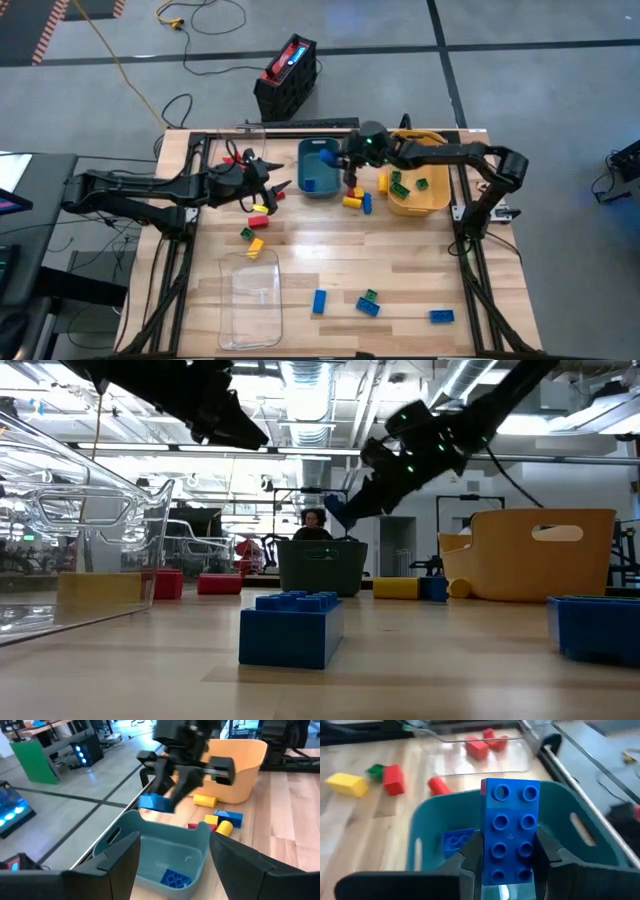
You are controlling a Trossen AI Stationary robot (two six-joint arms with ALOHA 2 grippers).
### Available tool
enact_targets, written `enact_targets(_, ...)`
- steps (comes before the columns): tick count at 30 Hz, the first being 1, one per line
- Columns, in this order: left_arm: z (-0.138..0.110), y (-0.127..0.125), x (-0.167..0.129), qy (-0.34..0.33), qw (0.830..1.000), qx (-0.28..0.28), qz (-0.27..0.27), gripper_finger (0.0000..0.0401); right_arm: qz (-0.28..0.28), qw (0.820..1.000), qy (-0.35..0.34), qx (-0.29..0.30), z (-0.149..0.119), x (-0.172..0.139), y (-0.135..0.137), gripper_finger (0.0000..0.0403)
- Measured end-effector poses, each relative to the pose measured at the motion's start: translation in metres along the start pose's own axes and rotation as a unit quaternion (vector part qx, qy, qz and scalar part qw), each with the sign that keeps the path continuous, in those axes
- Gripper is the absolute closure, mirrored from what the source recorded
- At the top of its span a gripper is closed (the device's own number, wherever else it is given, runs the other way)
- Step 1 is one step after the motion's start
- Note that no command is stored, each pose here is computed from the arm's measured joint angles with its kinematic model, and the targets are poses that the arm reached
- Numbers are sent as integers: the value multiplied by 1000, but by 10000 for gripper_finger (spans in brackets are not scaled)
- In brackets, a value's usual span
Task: Sort blocks
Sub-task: Put the blue game piece into the blue bin, then put the yellow block into the bottom transparent bin
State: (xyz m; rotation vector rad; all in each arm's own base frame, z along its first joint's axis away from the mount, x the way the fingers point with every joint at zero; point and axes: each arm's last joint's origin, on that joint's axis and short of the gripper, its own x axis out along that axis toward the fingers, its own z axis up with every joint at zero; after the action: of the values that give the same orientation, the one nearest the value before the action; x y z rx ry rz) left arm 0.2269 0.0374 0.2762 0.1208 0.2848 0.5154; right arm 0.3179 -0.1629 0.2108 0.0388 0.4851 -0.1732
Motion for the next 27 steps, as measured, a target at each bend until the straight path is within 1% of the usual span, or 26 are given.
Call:
enact_targets(3, 2, 0, 0, -7, 1000, 8, 1, 168, -11, 999, 40, -9, 21, 7, 0, 301)
enact_targets(5, 1, 1, 1, -7, 1000, 15, 3, 168, -6, 997, 78, -2, 25, 14, -1, 301)
enact_targets(7, 0, 3, 1, -1, 1000, 19, 5, 168, -1, 995, 101, 3, 28, 25, -4, 301)
enact_targets(11, -3, 3, 1, 14, 1000, 20, 4, 168, 11, 985, 169, 13, 15, 51, -9, 300)
enact_targets(13, -4, 2, 1, 20, 1000, 23, -5, 168, 18, 978, 209, 20, 8, 61, -11, 300)
enact_targets(17, -6, 2, 1, 29, 999, 26, -8, 168, 26, 970, 242, 29, 12, 75, -15, 295)
enact_targets(20, -7, 2, 1, 33, 999, 28, -9, 168, 32, 963, 264, 32, 11, 82, -14, 272)
enact_targets(22, -8, 2, 1, 39, 999, 31, -9, 168, 36, 959, 279, 35, 10, 82, -13, 245)
enact_targets(25, -9, 2, 1, 42, 998, 35, -10, 168, 36, 957, 285, 38, 15, 79, -14, 197)
enact_targets(27, -9, 2, 1, 41, 998, 35, -9, 168, 36, 956, 289, 39, 20, 74, -13, 173)
